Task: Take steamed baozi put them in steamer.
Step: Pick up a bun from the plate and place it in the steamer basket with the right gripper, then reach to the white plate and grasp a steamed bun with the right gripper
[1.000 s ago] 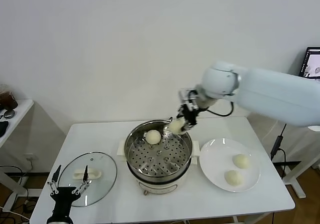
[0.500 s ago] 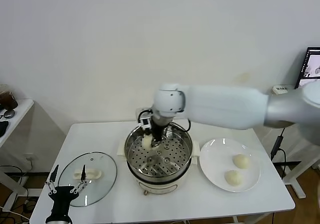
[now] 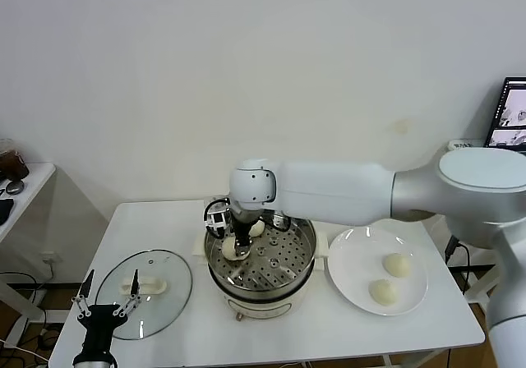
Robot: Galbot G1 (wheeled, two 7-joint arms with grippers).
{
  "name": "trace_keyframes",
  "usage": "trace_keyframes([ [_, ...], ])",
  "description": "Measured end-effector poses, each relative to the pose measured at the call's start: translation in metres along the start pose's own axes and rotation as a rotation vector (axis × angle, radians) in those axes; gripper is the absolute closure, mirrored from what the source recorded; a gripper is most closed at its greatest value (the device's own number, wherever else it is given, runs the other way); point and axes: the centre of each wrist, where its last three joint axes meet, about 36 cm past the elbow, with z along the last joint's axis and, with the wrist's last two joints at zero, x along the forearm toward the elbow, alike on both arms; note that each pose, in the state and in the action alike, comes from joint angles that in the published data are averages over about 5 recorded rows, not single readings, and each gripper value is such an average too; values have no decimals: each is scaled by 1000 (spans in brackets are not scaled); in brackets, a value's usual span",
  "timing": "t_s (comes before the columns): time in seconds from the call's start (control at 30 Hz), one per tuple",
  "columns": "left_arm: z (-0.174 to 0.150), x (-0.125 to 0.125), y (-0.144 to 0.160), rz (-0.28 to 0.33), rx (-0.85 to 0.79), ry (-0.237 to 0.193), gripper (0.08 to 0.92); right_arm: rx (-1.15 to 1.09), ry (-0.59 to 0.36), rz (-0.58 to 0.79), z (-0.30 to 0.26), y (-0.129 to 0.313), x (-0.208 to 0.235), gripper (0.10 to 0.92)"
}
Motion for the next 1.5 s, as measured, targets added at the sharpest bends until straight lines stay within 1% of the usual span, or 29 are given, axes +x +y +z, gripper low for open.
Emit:
trace_keyframes([
  [0.2, -1, 0, 0, -2, 0, -3, 177, 6, -16, 1, -2, -1, 4, 254],
  [0.33, -2, 1, 0, -1, 1, -3, 177, 17, -23, 6, 3, -3, 20, 205],
  [0.47, -2, 0, 1, 0, -3, -4, 177, 37, -20, 4, 19, -3, 44, 200],
  [0.6, -4, -1, 3, 0, -6, -9, 177, 61, -12, -4, 50, 0, 73, 200],
  [0.8, -7, 0, 3, 7, -6, -13, 177, 87, 5, -30, 117, 14, 108, 200],
  [1.0, -7, 0, 0, 14, -4, -12, 177, 87, 48, -34, 194, 41, 129, 200],
  [1.13, -6, 0, -2, 14, -1, -10, 177, 73, 89, -42, 241, 63, 126, 200],
  [1.27, -6, 0, -1, 11, -2, -8, 177, 49, 128, -59, 281, 86, 112, 200],
  [1.5, -6, 2, 2, 4, -9, -2, 177, 12, 166, -91, 322, 119, 81, 200],
])
